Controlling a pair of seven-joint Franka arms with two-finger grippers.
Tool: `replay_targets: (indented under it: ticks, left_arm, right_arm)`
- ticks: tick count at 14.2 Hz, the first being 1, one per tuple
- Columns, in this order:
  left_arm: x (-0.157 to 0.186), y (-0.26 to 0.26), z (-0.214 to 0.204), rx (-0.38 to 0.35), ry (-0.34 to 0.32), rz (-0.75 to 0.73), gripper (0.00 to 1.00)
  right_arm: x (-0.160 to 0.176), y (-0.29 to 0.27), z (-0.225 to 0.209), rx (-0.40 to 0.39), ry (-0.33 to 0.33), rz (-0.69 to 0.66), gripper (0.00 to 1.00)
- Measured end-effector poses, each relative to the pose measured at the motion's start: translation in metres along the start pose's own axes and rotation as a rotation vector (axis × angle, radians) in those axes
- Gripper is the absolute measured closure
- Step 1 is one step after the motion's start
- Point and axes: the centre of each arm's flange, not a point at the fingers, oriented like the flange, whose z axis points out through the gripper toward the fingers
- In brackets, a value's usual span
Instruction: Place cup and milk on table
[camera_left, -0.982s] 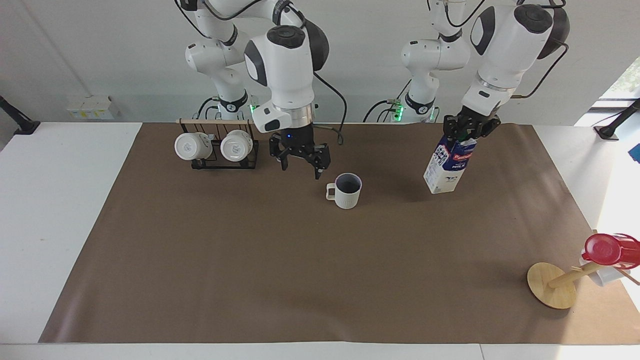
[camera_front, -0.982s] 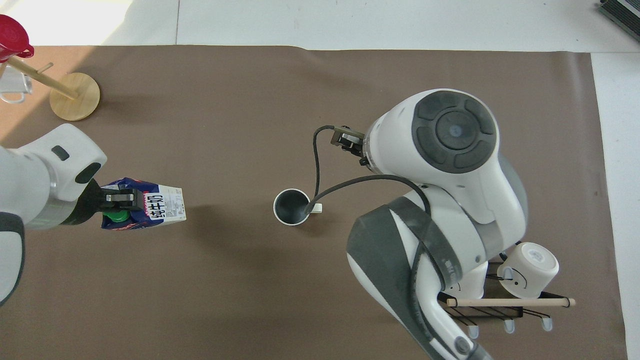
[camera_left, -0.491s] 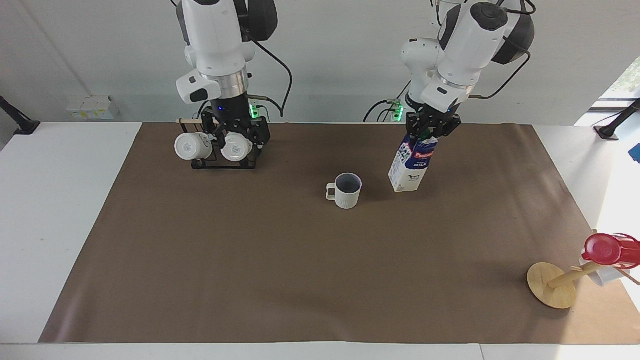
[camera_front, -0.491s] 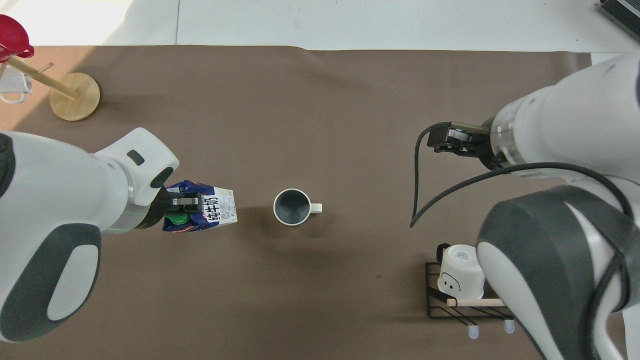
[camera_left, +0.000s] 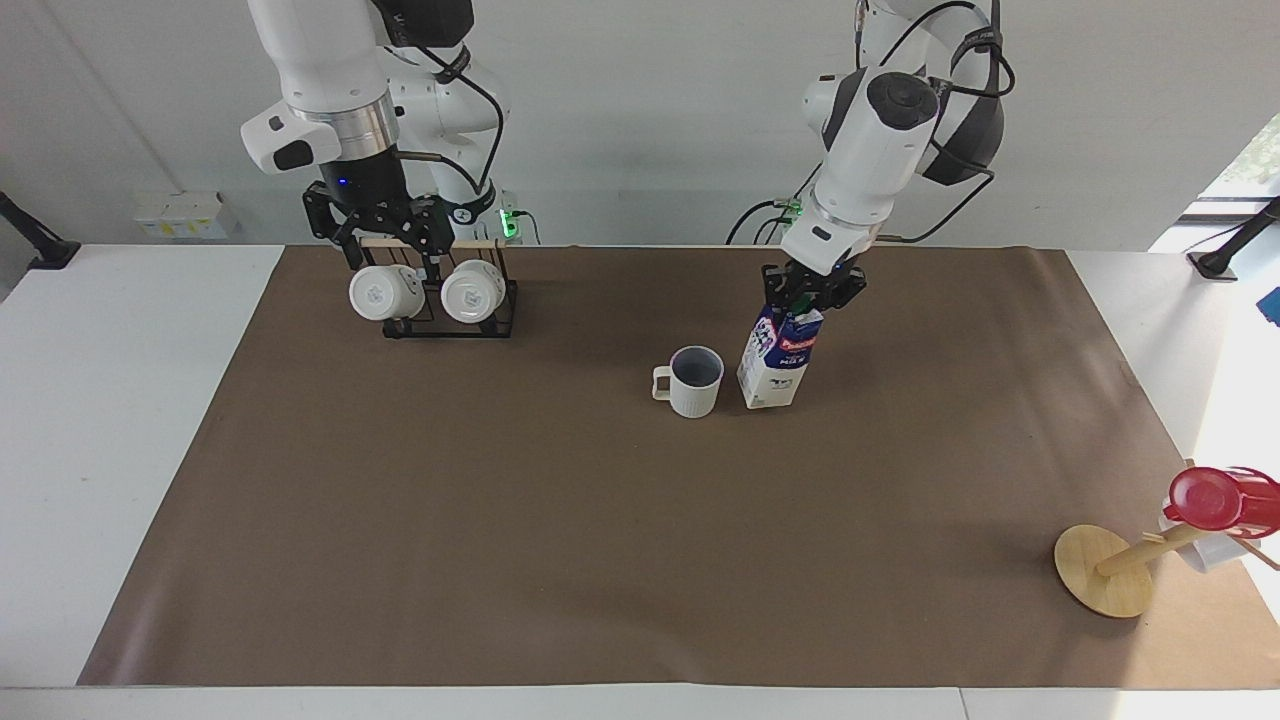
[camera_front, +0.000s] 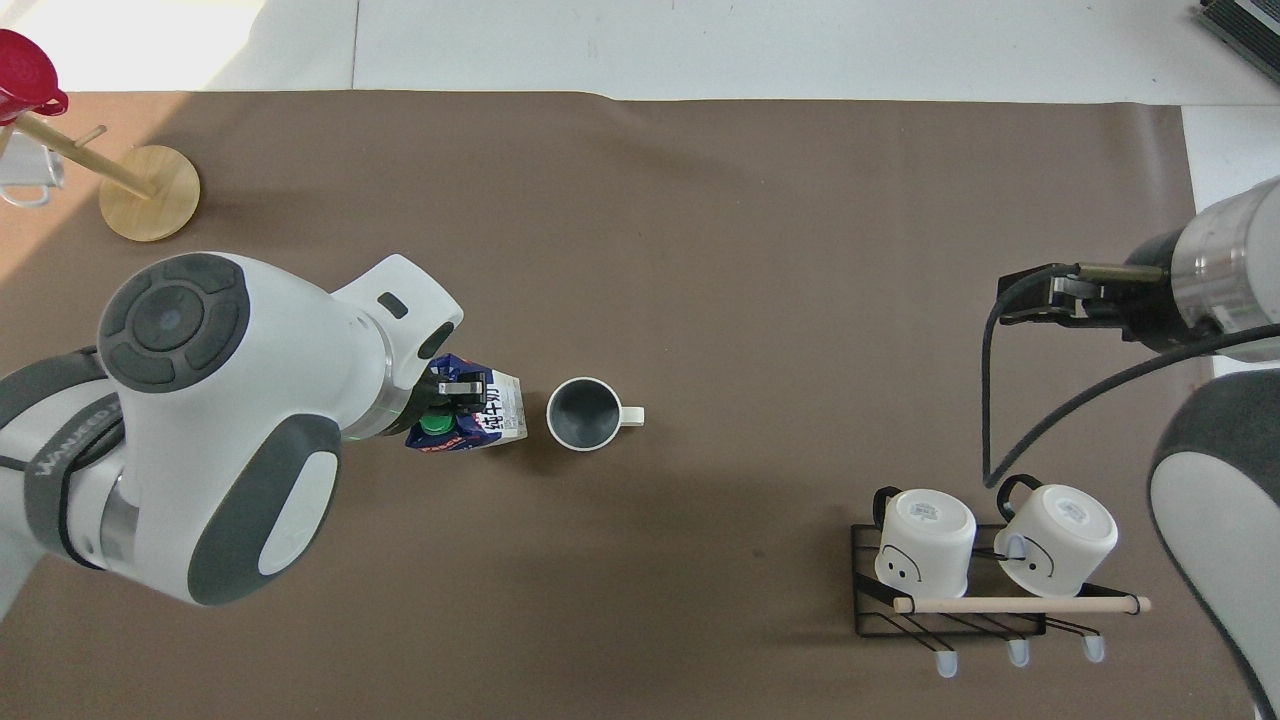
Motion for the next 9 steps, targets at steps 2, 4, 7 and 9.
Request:
replay_targets:
  ticks: [2,4,7,9]
  left_arm:
    - [0.001,-0.001,0.002,0.001,-0.001,-0.003,0.56]
    - [0.002,-0.002,0.004,0.003,-0.004,-0.004,0.56]
    - [0.003,-0.002,0.006,0.005,-0.008,-0.004,0.56]
    - [0.004,-0.002,0.012,0.015,-0.015,-0.001,0.56]
  right_arm:
    - [0.0,0.006,0.002,-0.003,-0.023,0.002,0.0]
    - [-0.001,0.017,0.001,0.0,-0.062,0.023,0.0]
    - [0.006,0.033,-0.002,-0.004,-0.082,0.025,0.0]
    - [0.01,0.034,-0.001,-0.004,-0.083,0.02,0.0]
